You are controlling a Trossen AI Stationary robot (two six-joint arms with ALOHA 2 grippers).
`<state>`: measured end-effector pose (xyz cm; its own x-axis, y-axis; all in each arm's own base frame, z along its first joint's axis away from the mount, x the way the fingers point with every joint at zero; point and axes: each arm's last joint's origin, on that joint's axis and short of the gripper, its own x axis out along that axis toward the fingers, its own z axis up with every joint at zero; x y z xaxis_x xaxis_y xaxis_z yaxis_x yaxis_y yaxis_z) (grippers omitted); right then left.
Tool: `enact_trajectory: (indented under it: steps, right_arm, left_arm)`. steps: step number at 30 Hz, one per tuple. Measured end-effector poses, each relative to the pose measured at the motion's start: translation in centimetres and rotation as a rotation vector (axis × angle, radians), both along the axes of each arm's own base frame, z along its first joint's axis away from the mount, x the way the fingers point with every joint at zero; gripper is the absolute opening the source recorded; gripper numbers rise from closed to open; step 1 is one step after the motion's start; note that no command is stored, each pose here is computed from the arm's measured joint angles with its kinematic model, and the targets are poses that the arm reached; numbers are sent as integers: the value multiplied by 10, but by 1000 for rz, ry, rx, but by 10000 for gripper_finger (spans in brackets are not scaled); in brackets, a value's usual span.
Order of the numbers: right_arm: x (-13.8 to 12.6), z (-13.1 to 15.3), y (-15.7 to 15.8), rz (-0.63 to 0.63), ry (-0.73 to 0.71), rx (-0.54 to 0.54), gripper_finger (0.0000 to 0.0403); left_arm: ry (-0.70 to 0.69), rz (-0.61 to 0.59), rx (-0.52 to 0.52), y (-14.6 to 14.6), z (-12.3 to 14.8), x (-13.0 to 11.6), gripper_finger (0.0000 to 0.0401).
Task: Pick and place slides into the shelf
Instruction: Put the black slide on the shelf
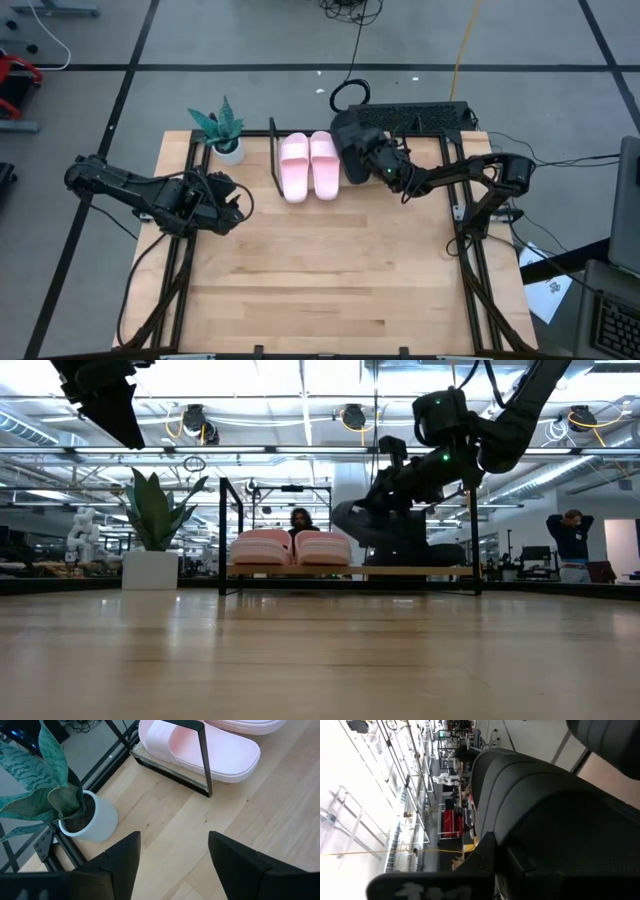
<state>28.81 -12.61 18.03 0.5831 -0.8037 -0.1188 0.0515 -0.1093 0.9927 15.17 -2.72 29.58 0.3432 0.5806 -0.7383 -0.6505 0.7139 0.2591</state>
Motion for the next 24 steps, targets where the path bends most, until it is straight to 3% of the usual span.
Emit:
enact_trajectory:
  steps: [24]
  right_arm:
    - [-5, -16, -2, -54, 74, 133, 0]
  left_arm:
    - [-4, 5, -3, 0, 0, 0, 237]
